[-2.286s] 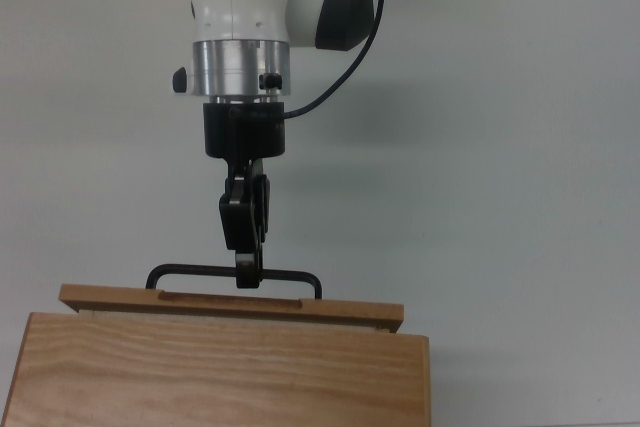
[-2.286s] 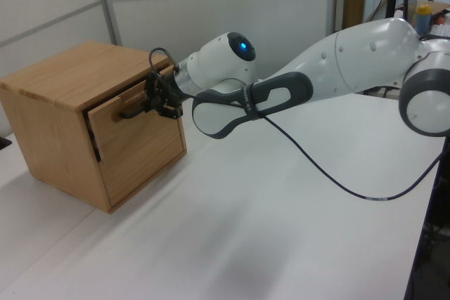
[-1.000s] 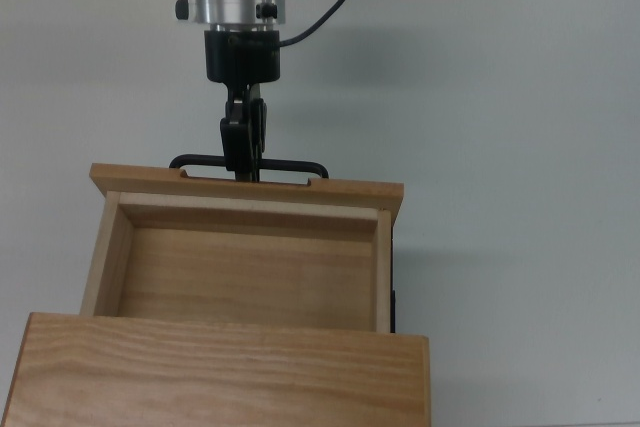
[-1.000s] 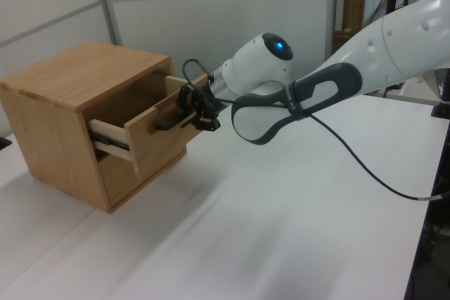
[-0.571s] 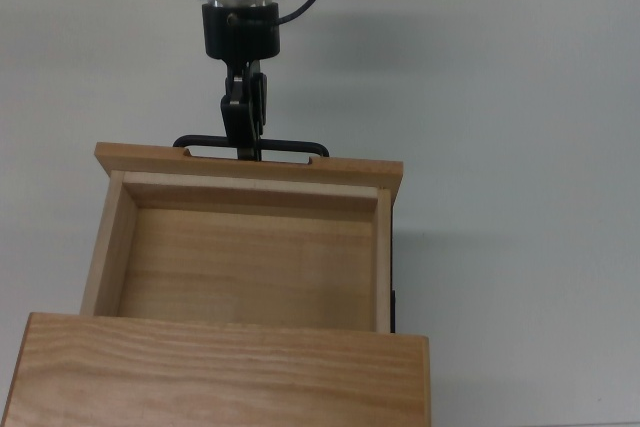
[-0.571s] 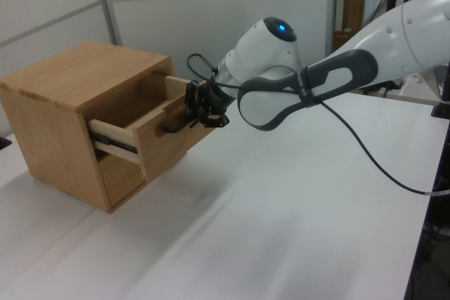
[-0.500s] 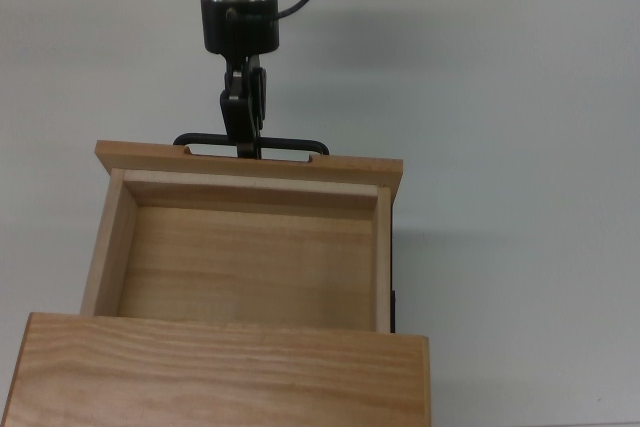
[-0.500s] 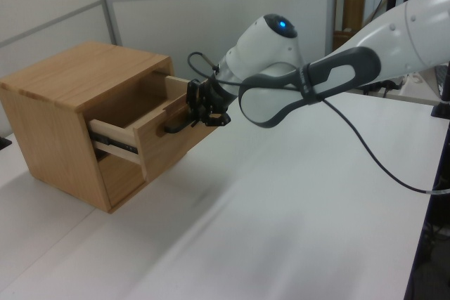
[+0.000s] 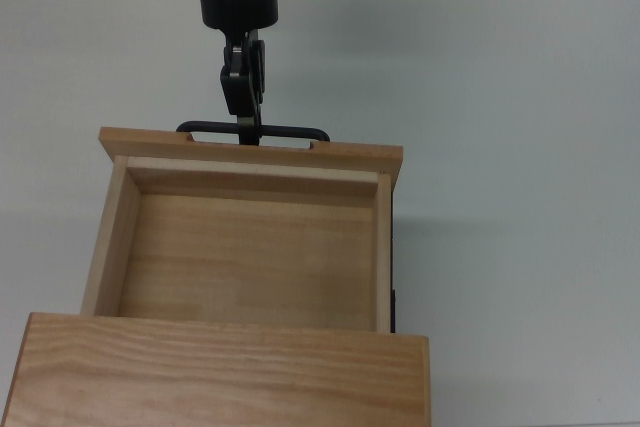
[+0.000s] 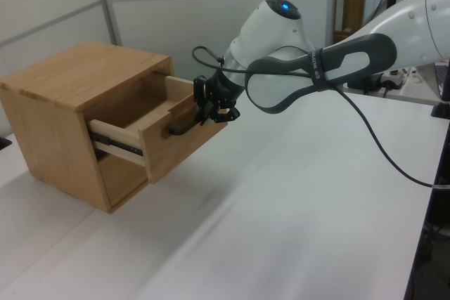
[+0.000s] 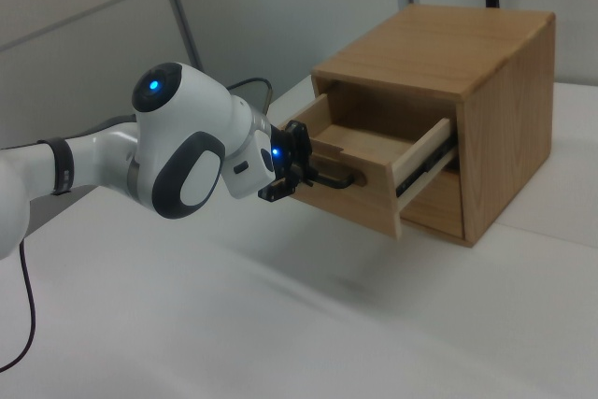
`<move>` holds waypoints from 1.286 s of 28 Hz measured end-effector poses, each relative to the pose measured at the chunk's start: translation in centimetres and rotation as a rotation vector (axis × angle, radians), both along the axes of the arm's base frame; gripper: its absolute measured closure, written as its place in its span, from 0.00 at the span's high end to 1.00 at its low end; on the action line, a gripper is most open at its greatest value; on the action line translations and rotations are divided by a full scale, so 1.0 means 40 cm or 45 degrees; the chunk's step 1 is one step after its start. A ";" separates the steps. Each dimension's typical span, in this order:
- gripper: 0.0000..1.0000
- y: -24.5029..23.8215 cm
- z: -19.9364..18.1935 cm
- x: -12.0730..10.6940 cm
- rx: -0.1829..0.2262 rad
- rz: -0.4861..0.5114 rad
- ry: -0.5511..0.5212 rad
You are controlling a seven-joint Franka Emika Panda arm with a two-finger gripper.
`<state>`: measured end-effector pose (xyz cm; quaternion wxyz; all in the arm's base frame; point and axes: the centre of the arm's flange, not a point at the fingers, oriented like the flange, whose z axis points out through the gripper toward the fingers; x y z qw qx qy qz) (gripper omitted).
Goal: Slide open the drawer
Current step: 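Pull the gripped handle straight out, sliding the upper drawer out of the cabinet, then open the gripper, release the handle, and lift the gripper away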
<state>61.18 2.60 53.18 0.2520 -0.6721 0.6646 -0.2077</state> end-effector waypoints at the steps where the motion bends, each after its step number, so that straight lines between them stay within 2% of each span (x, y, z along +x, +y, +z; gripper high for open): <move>1: 0.18 0.000 -0.001 -0.001 -0.003 0.004 0.008; 18: 0.18 -0.019 0.038 -0.073 -0.016 0.039 0.244; 25: 0.18 -0.020 0.068 -0.086 -0.014 0.042 0.261; 27: 0.12 -0.020 0.078 -0.085 -0.013 0.042 0.268; 29: 0.12 -0.021 0.085 -0.084 -0.012 0.043 0.290; 36: 0.34 -0.020 0.152 -0.096 -0.018 0.061 0.342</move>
